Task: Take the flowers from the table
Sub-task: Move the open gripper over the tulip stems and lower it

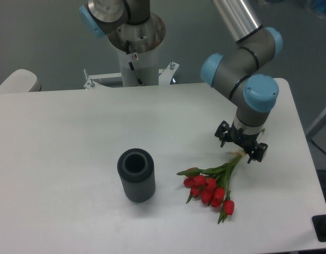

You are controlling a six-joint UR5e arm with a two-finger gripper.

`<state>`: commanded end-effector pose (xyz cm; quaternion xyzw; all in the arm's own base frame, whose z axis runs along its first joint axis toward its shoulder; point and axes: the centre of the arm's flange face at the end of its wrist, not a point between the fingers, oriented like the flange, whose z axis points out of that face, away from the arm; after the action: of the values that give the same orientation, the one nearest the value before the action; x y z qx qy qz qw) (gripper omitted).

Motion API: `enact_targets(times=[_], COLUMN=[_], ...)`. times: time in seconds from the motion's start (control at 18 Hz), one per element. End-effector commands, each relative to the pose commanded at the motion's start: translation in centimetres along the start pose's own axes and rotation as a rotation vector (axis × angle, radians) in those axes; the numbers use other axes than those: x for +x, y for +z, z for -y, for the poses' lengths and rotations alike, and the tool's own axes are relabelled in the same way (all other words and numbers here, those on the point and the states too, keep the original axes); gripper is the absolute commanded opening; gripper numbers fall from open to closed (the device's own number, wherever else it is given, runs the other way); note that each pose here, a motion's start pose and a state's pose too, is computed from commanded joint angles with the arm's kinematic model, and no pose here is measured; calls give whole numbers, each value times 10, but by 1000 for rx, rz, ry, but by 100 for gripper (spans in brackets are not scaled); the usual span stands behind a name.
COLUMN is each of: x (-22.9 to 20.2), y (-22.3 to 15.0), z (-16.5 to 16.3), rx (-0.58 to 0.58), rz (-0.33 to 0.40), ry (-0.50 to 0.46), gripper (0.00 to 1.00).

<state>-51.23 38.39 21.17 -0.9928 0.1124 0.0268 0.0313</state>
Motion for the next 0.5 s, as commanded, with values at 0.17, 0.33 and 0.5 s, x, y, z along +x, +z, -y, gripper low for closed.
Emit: enact_targets(times=[0.17, 0.33, 0.5], x=[-1, -2, -2], y=[10, 18, 22], z=[5, 8, 11], rx=[6, 7, 14], rz=[19, 20, 18], ry=[10, 15, 24], gripper=[100, 100, 100])
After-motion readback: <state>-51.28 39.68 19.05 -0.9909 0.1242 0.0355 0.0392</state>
